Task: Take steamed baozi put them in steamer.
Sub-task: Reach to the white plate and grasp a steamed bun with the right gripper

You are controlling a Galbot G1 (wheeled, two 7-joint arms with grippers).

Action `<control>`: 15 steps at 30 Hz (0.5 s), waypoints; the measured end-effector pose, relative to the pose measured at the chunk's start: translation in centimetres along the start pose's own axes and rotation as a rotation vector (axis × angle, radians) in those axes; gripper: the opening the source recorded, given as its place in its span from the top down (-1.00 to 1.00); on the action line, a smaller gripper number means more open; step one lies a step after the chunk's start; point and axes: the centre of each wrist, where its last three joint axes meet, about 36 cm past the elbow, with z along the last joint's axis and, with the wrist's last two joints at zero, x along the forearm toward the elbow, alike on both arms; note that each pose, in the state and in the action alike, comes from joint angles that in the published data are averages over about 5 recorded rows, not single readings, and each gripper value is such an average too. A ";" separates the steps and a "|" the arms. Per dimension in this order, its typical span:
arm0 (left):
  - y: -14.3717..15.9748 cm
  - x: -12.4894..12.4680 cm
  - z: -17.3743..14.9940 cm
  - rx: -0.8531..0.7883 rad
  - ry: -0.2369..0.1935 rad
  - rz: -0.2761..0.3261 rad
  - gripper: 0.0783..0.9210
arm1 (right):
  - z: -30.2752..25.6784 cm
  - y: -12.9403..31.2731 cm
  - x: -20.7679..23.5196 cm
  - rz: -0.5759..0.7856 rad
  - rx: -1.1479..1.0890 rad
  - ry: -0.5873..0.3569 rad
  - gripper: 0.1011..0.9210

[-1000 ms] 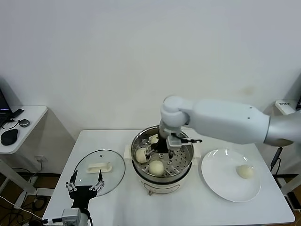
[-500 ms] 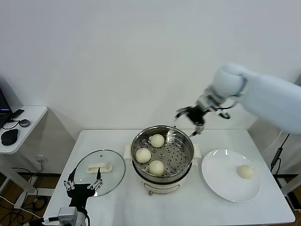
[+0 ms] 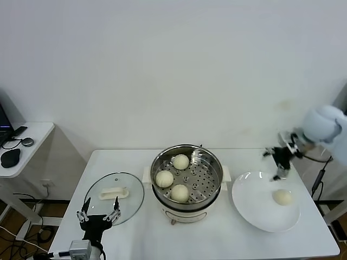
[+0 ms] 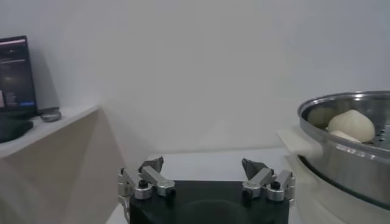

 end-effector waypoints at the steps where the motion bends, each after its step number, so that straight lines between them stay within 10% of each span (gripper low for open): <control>1: 0.0 0.0 0.1 0.000 0.004 -0.001 -0.77 | 0.5 0.2 -0.6 -0.005 -0.008 0.015 -0.76; 15: 0.3 -0.1 1.1 -0.006 0.034 -0.019 -0.77 | 5.2 0.3 -7.9 -0.052 -0.076 0.128 -0.76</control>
